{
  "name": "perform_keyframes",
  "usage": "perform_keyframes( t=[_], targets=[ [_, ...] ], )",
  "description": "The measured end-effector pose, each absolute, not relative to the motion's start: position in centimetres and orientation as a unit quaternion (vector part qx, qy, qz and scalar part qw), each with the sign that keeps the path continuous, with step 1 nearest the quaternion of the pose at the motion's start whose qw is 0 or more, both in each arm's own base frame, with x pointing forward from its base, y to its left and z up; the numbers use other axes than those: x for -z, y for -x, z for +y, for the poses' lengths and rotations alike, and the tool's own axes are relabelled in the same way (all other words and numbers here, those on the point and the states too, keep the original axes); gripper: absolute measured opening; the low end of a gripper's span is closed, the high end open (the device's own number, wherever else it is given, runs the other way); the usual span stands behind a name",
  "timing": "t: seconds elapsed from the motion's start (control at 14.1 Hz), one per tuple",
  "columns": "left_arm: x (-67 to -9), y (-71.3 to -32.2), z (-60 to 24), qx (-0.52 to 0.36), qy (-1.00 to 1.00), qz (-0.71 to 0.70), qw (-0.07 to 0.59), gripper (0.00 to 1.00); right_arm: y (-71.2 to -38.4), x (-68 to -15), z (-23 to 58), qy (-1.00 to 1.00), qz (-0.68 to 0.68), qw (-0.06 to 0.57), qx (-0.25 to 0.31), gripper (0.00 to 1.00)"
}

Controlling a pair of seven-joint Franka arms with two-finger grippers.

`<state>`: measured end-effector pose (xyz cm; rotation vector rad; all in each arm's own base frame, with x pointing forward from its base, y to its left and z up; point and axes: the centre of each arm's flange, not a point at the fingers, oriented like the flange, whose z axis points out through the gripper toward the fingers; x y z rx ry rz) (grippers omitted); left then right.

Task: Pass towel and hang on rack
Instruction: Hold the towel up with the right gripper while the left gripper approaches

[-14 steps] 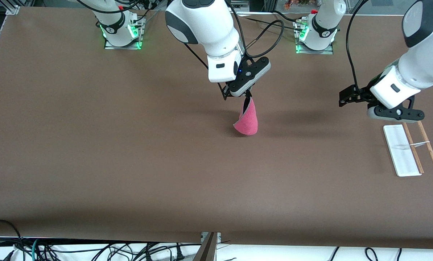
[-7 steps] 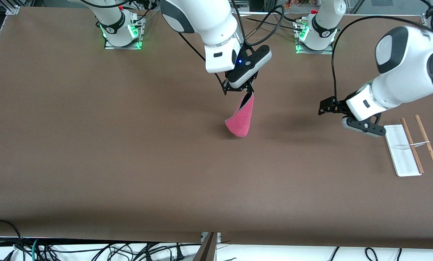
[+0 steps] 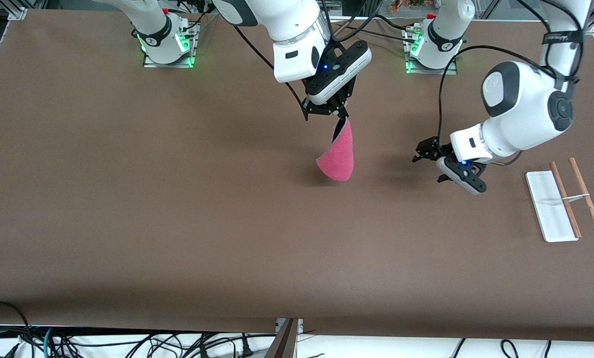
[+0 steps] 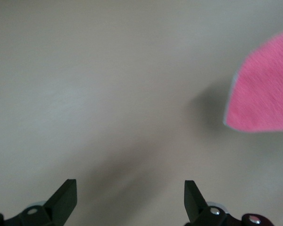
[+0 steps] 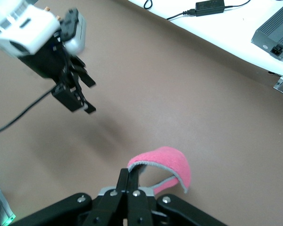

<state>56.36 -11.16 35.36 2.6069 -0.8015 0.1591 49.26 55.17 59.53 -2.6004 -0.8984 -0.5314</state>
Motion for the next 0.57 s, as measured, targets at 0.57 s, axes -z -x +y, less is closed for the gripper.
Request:
perform_keyframes(
  t=[0.57],
  targets=[
    [-26.7,-54.1,-17.0,-0.119,-0.827,-0.451,0.313,1.00,-49.4,-59.7,55.2,0.913,-0.314,0.172,0.194,0.01]
  ],
)
